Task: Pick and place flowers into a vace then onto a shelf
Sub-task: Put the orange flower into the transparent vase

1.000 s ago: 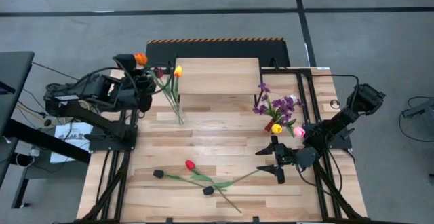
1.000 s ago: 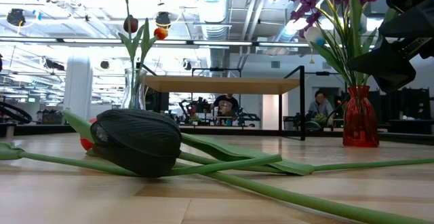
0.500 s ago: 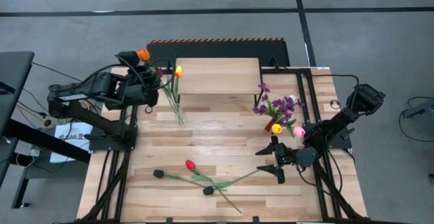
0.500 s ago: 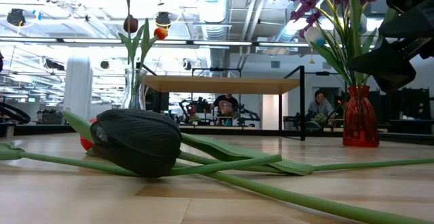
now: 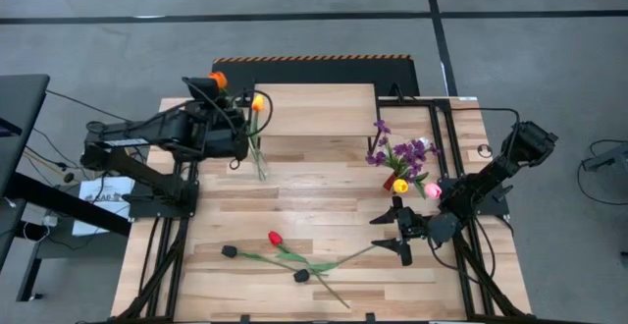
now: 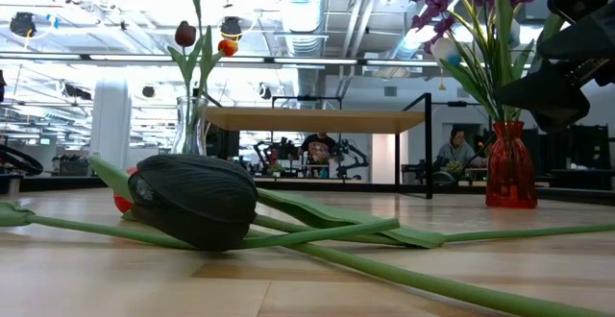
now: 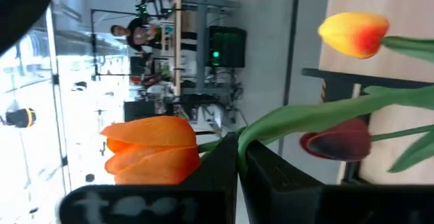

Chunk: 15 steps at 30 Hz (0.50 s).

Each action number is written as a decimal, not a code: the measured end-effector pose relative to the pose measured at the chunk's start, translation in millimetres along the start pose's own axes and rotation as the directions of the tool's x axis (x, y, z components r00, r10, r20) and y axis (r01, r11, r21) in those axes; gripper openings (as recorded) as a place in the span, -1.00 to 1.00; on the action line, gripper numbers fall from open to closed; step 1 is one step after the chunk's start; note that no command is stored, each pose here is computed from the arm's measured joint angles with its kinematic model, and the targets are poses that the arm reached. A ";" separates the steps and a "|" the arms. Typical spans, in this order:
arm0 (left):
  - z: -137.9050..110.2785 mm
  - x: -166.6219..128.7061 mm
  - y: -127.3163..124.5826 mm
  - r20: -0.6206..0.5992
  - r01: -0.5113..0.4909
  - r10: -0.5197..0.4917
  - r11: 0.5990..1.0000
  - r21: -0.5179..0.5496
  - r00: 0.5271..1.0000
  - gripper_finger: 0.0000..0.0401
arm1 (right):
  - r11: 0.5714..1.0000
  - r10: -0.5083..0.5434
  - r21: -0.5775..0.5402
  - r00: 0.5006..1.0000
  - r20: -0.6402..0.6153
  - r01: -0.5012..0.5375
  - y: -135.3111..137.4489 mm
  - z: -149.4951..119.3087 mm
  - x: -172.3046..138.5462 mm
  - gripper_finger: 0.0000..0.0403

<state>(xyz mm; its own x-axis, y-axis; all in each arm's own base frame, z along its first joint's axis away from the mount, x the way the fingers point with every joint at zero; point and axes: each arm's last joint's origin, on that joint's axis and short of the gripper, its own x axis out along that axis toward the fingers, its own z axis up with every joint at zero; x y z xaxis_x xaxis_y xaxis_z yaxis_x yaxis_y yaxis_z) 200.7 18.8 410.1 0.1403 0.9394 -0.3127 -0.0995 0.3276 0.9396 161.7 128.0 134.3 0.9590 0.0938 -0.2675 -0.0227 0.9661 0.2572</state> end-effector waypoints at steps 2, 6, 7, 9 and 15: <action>-1.3 -0.4 1.0 0.000 -0.006 0.006 1.000 -0.002 1.000 -1.00 | 1.000 0.000 0.005 1.000 -0.002 0.000 -0.1 -0.2 0.0 0.42; -7.6 -2.1 4.9 0.003 -0.007 0.007 1.000 -0.012 1.000 -1.00 | 1.000 -0.001 0.004 1.000 -0.003 0.001 -0.2 -0.3 0.0 0.42; -9.9 -2.6 5.8 0.002 -0.006 0.006 1.000 -0.010 1.000 -1.00 | 1.000 -0.001 0.004 1.000 -0.003 0.001 -0.1 -0.3 0.0 0.42; -12.3 -2.7 7.4 0.001 -0.009 0.009 1.000 -0.014 1.000 -1.00 | 1.000 -0.001 0.004 1.000 -0.003 0.001 -0.2 -0.3 0.0 0.42; -19.1 0.9 12.5 -0.025 -0.015 0.014 0.999 -0.034 1.000 -1.00 | 1.000 -0.001 0.007 1.000 -0.003 0.001 -0.1 -0.3 0.0 0.42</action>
<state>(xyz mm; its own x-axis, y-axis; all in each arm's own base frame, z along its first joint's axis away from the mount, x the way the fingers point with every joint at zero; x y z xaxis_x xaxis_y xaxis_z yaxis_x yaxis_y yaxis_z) 180.8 25.6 418.8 0.1142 0.9462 -0.3027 -0.1347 0.3166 0.9389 161.6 128.0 134.0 0.9583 0.0935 -0.2700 -0.0200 0.9645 0.2631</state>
